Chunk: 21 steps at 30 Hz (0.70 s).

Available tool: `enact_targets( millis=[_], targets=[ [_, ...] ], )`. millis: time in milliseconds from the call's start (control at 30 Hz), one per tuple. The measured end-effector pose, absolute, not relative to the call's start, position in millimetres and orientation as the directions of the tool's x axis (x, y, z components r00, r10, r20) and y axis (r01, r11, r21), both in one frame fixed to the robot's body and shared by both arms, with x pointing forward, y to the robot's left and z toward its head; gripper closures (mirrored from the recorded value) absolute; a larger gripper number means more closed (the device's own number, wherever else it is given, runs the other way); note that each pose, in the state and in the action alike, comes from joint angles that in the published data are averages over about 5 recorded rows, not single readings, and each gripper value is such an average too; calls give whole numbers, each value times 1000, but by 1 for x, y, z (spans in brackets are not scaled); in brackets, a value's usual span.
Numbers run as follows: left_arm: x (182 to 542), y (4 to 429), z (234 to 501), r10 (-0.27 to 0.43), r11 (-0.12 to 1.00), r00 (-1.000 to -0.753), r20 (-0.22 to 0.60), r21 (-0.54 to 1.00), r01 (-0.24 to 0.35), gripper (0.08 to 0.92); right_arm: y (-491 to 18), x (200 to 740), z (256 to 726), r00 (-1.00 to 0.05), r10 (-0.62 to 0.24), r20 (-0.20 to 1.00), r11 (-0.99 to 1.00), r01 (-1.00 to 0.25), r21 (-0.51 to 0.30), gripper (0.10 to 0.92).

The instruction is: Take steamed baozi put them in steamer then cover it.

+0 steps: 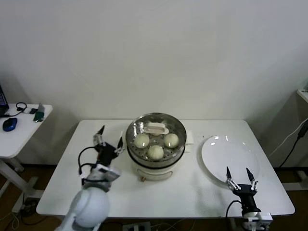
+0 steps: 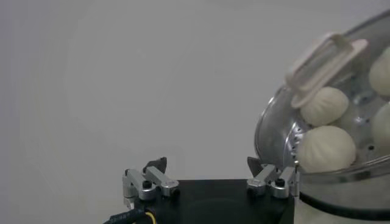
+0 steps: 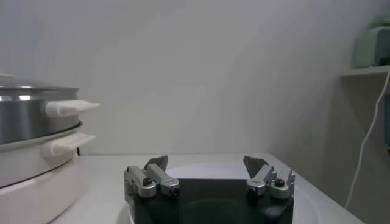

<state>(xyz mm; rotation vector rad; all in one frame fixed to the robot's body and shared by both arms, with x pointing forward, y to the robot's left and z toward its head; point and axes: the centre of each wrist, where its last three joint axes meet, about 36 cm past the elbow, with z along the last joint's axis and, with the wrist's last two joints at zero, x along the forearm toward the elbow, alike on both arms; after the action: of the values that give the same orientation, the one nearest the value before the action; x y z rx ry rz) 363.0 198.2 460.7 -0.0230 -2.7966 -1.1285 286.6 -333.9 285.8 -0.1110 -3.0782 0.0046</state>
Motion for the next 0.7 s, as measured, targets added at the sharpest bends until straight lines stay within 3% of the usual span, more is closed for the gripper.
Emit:
enact_targets(
  millis=[267, 700],
  targets=[
    [343, 256, 417, 21, 907, -995, 96, 417, 60, 177, -333, 287, 282, -996, 63, 60, 998, 63, -6, 200],
    [315, 291, 341, 7, 980, -999, 34, 196, 14, 177, -333, 282, 278, -996, 50, 71, 999, 49, -8, 199]
  ],
)
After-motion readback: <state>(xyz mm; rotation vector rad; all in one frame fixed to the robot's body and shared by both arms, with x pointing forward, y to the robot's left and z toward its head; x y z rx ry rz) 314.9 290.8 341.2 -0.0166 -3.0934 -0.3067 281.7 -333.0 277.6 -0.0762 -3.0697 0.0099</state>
